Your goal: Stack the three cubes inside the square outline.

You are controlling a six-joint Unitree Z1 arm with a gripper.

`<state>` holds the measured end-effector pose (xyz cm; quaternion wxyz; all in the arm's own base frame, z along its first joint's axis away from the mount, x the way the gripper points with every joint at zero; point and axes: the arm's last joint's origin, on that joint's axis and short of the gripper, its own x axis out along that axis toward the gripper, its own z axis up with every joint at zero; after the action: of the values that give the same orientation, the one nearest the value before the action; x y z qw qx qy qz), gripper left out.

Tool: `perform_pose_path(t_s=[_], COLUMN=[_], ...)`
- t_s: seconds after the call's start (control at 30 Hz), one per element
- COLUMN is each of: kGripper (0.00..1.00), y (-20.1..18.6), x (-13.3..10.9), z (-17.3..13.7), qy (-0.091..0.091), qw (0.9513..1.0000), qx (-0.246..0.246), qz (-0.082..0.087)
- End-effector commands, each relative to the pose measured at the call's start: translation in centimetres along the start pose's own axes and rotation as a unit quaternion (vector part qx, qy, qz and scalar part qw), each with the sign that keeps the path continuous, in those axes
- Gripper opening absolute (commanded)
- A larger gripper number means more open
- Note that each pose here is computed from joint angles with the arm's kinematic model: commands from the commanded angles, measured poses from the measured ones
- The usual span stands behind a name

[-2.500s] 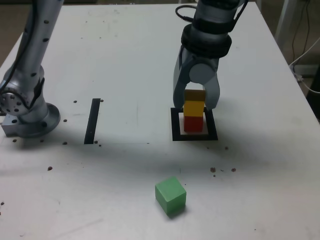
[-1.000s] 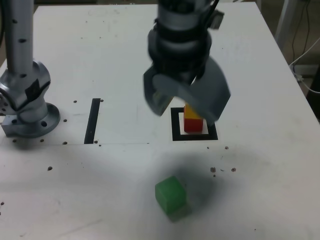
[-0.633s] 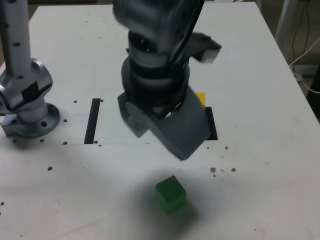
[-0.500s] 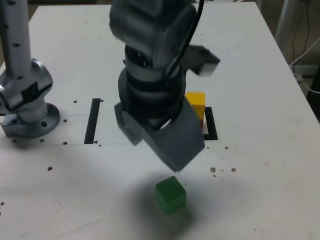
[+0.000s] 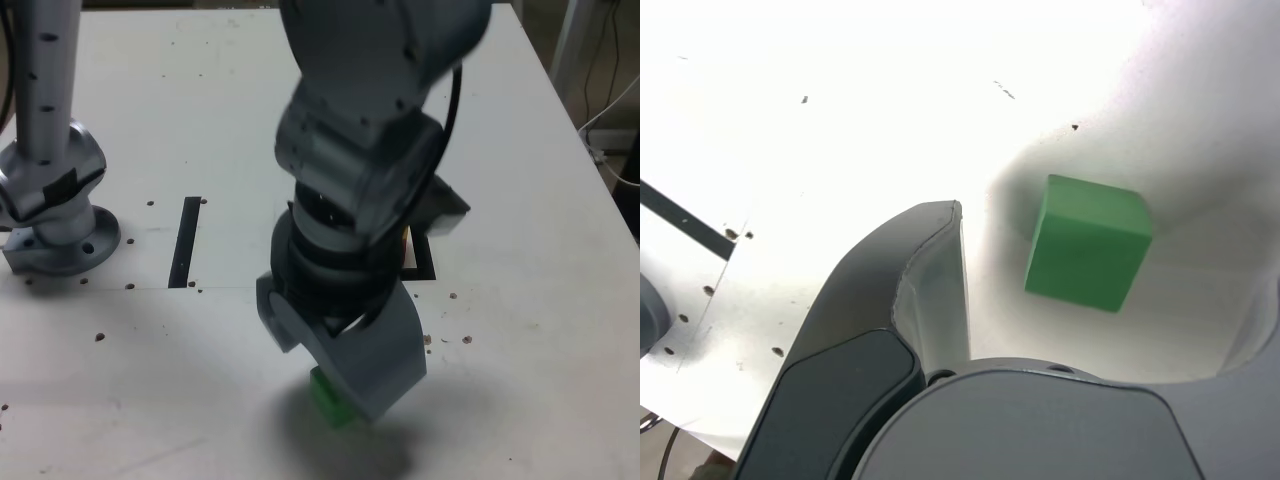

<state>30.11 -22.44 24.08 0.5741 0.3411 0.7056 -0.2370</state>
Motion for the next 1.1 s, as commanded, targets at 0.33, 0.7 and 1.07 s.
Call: perform_pose_path(t_s=[0.33,0.7,1.07], kGripper=[0.78,0.26,0.22], y=[0.1,0.2,0.1], x=[2.3,3.0,3.6], z=[2.1,2.5,2.8], qy=[0.014,0.019,0.028], qw=[0.9996,0.9993,0.9988], qx=[0.002,-0.009,-0.011], qz=[-0.022,-0.03,-0.039])
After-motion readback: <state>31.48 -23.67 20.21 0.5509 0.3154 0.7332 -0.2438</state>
